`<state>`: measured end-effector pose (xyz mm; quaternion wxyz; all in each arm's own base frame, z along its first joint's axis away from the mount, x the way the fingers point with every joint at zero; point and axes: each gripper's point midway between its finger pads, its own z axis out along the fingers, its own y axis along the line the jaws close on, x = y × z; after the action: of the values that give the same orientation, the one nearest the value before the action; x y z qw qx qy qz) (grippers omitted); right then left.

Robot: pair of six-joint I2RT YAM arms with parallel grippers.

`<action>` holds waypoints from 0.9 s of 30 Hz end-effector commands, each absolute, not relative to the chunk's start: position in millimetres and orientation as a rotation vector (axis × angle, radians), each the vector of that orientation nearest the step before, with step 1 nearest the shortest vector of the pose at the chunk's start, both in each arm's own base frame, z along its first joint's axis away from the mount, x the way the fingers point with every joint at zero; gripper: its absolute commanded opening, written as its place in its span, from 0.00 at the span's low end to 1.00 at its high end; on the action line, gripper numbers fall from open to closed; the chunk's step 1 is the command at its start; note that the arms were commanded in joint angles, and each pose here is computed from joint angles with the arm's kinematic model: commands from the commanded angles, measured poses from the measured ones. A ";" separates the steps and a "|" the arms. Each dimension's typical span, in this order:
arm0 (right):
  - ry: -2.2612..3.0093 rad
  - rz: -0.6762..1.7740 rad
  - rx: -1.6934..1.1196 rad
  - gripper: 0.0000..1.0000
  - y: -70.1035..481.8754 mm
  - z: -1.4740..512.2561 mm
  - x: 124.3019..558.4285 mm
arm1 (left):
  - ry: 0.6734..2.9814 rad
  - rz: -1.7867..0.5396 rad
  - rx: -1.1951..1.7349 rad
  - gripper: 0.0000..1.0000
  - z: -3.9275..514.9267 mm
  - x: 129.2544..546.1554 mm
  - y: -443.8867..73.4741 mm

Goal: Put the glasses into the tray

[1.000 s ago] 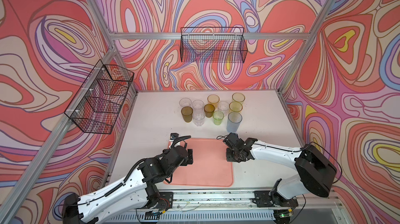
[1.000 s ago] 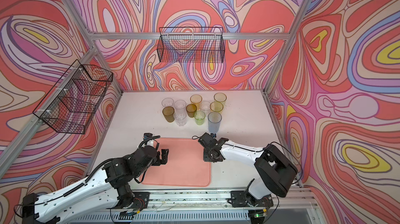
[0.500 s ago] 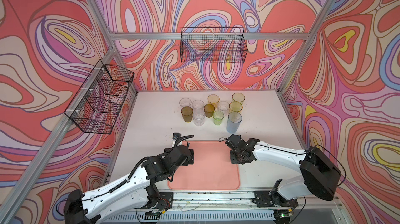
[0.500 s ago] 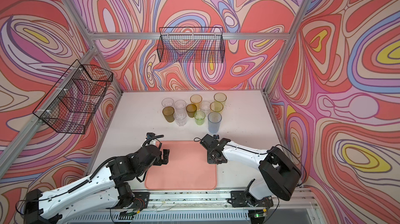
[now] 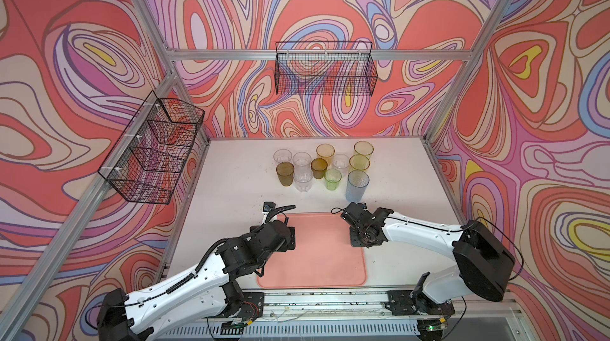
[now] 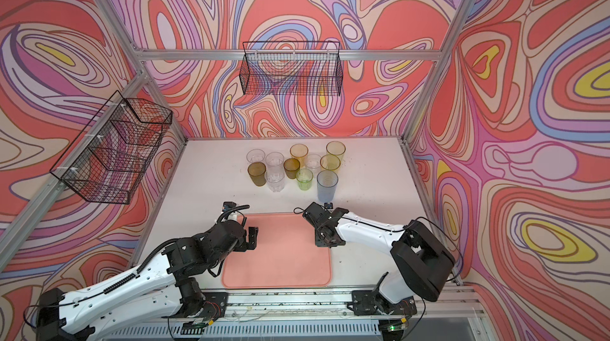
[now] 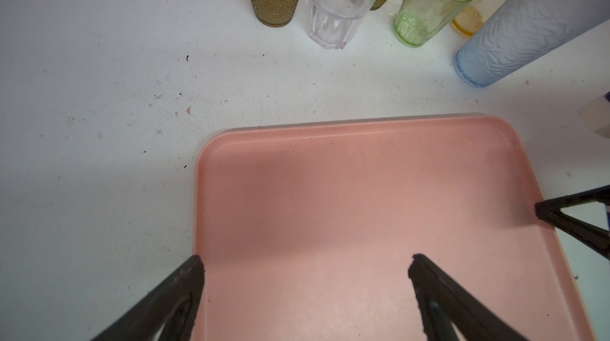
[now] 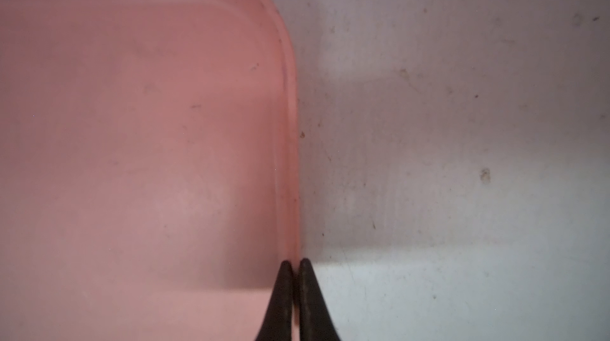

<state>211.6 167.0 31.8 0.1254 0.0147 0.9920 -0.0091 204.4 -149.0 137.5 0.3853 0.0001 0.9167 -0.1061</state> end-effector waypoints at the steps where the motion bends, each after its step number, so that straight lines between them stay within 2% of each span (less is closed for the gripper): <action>1: 2.845 -0.096 0.071 0.00 160.7 38.3 222.2 | 2.325 -0.269 -0.022 1.00 142.4 205.7 -146.0; 26: 2.841 -0.133 0.114 0.00 149.2 37.4 230.6 | 2.338 -0.259 -0.011 1.00 138.7 208.5 -149.2; 27: 2.841 -0.128 0.117 0.05 149.4 37.8 230.9 | 2.339 -0.261 -0.012 1.00 139.1 208.4 -149.4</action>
<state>225.1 154.9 31.5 0.1313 0.0318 0.9901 -0.0373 206.0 -148.5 134.4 0.3819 -0.0013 0.9187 -0.1003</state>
